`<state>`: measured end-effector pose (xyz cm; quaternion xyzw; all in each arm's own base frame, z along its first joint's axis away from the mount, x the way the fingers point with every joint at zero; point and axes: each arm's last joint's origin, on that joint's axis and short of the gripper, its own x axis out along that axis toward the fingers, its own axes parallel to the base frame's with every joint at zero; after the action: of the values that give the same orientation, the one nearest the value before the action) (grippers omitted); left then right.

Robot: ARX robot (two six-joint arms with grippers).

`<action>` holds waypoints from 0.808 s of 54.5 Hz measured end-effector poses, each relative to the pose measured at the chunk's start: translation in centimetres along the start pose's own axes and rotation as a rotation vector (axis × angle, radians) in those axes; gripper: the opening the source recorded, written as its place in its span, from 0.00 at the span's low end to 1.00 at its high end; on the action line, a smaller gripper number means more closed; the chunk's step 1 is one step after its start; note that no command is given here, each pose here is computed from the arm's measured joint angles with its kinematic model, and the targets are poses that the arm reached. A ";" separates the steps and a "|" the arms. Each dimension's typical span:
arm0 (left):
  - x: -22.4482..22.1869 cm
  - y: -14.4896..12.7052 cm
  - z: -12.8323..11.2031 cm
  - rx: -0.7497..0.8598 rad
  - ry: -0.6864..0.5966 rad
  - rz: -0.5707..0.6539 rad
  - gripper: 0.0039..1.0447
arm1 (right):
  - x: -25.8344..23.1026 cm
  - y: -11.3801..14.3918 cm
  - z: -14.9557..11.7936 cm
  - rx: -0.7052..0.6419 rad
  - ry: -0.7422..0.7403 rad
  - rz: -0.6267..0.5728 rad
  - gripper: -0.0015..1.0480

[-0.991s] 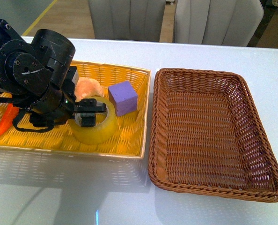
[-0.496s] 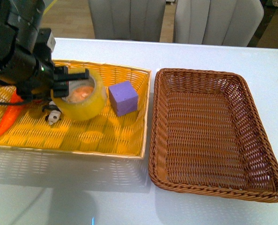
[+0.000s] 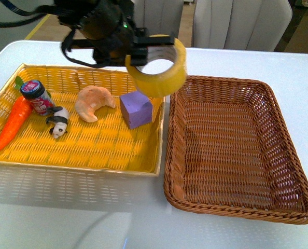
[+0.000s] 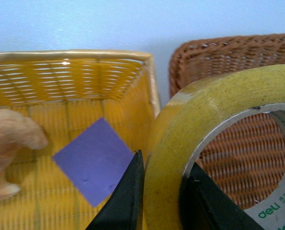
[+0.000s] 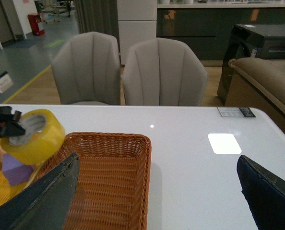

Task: Move tape to another basket

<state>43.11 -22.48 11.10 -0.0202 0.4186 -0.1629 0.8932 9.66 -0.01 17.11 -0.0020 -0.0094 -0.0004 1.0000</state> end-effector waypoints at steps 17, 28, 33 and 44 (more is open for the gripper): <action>2.1 -5.1 -0.8 0.080 0.042 -0.069 0.14 | 0.0 0.0 0.0 0.000 0.000 0.000 0.91; 3.1 -6.3 -1.6 0.100 0.069 -0.079 0.14 | 0.0 0.0 0.0 0.000 0.000 0.000 0.91; 3.4 -6.5 -2.0 0.104 0.081 -0.079 0.14 | 0.0 0.0 0.0 0.000 0.000 0.000 0.91; 3.6 -7.0 -2.4 0.104 0.096 -0.105 0.15 | 0.0 0.0 0.0 0.000 0.000 0.000 0.91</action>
<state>41.54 -29.94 8.11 0.0123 0.4504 -0.2317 0.8622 9.66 -0.01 17.11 -0.0020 -0.0094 -0.0004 1.0000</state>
